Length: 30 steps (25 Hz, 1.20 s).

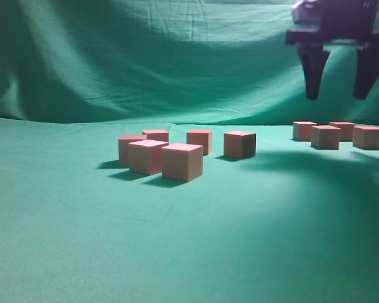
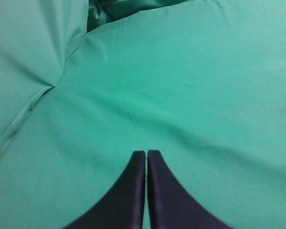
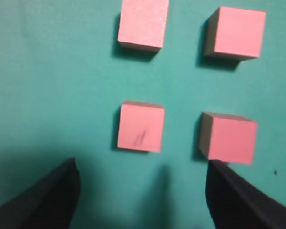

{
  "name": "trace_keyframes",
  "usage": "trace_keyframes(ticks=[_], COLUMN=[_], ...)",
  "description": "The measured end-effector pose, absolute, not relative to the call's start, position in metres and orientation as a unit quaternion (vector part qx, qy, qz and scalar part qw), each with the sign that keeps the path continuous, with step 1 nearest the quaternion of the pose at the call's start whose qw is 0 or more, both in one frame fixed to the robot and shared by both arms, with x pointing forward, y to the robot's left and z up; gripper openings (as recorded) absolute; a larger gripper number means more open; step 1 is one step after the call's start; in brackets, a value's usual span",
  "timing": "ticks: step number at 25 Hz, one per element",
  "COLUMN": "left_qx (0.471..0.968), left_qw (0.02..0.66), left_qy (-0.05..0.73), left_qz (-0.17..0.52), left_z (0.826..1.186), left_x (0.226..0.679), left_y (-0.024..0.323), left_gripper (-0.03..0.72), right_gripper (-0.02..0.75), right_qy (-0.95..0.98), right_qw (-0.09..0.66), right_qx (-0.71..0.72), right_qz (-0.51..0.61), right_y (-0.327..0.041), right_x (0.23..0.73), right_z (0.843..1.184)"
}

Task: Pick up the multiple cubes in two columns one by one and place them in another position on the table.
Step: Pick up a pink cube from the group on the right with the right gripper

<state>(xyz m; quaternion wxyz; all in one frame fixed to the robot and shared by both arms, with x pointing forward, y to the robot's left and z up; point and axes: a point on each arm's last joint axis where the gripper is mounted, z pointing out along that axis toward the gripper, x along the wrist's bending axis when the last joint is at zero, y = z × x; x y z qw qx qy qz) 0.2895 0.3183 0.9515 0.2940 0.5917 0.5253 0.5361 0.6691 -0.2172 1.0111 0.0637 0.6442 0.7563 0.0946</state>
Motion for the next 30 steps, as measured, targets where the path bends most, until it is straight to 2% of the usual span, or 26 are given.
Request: trace_keyframes(ticks=[6,14,18,20,21,27,30], left_qx=[0.592,0.592,0.592,0.592,0.592,0.592,0.592], left_qw=[0.294,0.294,0.294,0.294,0.294,0.294,0.294], left_qy=[0.525,0.525,0.525,0.525,0.525,0.525,0.525], left_qz=[0.536,0.536,0.536,0.536,0.536,0.536,0.536], left_z=[0.951,0.951,0.951,0.951,0.951,0.951,0.951], left_x=[0.29,0.29,0.29,0.29,0.29,0.29,0.29], left_y=[0.318,0.318,0.318,0.318,0.318,0.318,0.318], left_gripper=[0.0,0.0,0.0,0.0,0.0,0.0,0.0], right_gripper=[0.54,0.54,0.382,0.267,0.245,0.254,0.254], right_qy=[0.756,0.757,0.757,0.757,0.756,0.755,0.751], right_qw=[0.055,0.074,0.074,0.073,0.072,0.071,0.068], right_qx=[0.645,0.638,0.639,0.639,0.64,0.641,0.642], right_qz=[0.096,0.116,0.118,0.116,0.116,0.116,0.138], right_y=[-0.213,-0.211,-0.211,-0.211,-0.211,-0.211,-0.21], right_x=[0.685,0.694,0.697,0.697,0.697,0.696,0.687], right_z=[0.972,0.959,0.953,0.951,0.95,0.954,0.984])
